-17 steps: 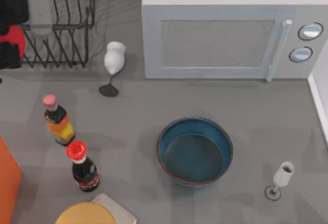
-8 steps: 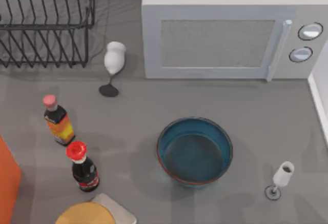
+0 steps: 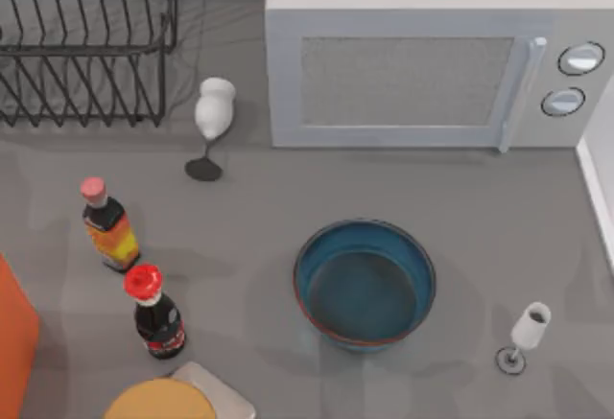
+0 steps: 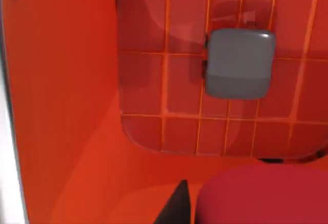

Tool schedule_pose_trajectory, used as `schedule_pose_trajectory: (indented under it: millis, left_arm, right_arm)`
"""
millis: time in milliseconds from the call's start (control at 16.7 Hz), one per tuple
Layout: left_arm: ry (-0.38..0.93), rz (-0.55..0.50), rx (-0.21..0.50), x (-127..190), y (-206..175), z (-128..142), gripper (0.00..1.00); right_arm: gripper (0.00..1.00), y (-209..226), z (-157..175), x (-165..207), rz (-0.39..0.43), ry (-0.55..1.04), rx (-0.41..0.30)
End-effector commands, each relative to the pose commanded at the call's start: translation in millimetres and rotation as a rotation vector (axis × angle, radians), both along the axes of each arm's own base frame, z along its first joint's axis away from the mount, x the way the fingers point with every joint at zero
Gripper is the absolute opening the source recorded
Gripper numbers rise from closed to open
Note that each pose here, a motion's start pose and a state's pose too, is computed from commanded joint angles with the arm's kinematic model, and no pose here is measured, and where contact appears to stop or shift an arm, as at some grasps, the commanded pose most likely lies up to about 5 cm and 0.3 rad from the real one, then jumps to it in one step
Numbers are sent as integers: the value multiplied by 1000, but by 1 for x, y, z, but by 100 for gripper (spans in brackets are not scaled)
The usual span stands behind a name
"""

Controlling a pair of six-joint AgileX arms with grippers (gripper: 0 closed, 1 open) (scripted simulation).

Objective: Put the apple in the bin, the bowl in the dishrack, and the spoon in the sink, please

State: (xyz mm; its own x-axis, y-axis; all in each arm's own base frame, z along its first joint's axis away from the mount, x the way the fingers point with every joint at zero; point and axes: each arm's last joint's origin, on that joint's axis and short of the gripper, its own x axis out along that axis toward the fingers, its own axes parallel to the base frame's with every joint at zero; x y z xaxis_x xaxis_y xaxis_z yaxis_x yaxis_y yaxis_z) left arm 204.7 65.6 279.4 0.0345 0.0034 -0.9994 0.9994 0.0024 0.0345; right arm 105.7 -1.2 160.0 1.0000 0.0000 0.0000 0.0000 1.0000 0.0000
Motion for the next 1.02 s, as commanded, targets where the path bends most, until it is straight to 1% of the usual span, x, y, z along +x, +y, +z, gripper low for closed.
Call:
schedule_pose_trajectory:
  millis: [180,420,540,660,900,1020]
  left_arm:
    - [31,-19,-17,-5,1,-5,0]
    - [31,-24,-16,-4,0,-5,0]
    - [33,-24,-15,-4,0,-9,0]
    - [39,-21,-17,-3,1,-24,0]
    - [25,-14,-14,-3,2,-63,0]
    - [29,-17,-16,-4,2,-73,0]
  right_arm:
    - [100,0,0,0,0,0,0]
    - [100,0,0,0,0,0,0]
    - [100,0,0,0,0,0,0]
    - [100,0,0,0,0,0,0]
    - [100,0,0,0,0,0,0]
    - [100,0,0,0,0,0,0]
